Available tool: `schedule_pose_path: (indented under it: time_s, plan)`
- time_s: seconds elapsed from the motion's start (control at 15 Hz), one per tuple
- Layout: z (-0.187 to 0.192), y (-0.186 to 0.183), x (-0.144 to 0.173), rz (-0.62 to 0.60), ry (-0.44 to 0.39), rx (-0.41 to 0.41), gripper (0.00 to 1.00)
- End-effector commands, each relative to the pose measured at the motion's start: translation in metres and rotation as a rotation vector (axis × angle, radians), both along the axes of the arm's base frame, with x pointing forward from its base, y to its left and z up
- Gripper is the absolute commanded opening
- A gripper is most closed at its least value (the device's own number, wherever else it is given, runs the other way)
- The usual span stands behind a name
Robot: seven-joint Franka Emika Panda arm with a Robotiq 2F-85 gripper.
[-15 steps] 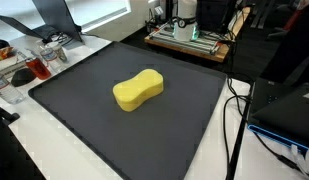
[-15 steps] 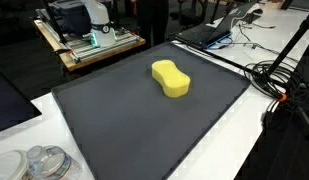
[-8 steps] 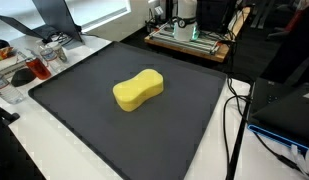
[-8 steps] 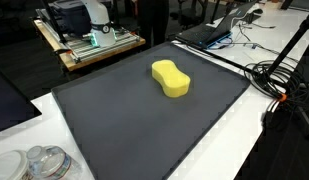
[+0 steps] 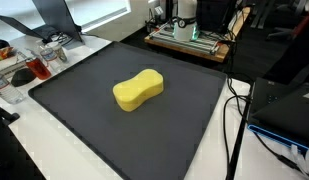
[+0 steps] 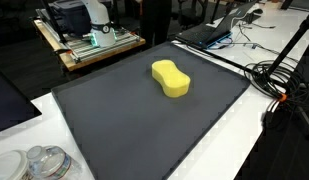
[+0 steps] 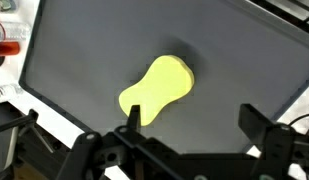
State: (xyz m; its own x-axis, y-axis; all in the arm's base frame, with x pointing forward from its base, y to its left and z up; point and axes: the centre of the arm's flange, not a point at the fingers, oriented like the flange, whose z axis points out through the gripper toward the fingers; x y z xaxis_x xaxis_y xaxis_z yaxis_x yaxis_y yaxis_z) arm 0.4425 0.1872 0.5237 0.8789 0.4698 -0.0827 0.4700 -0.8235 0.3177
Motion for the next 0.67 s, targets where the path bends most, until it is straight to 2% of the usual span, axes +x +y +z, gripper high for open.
schedule_pose_path:
  time_s: [0.0,0.33,0.6]
  plan:
    - [0.0,0.049,0.043,0.005,0.032,-0.057,1.0]
    - [-0.024,0.094,0.085,-0.02,0.034,-0.147,1.0]
    - [-0.053,0.112,0.109,-0.09,0.063,-0.194,1.0]
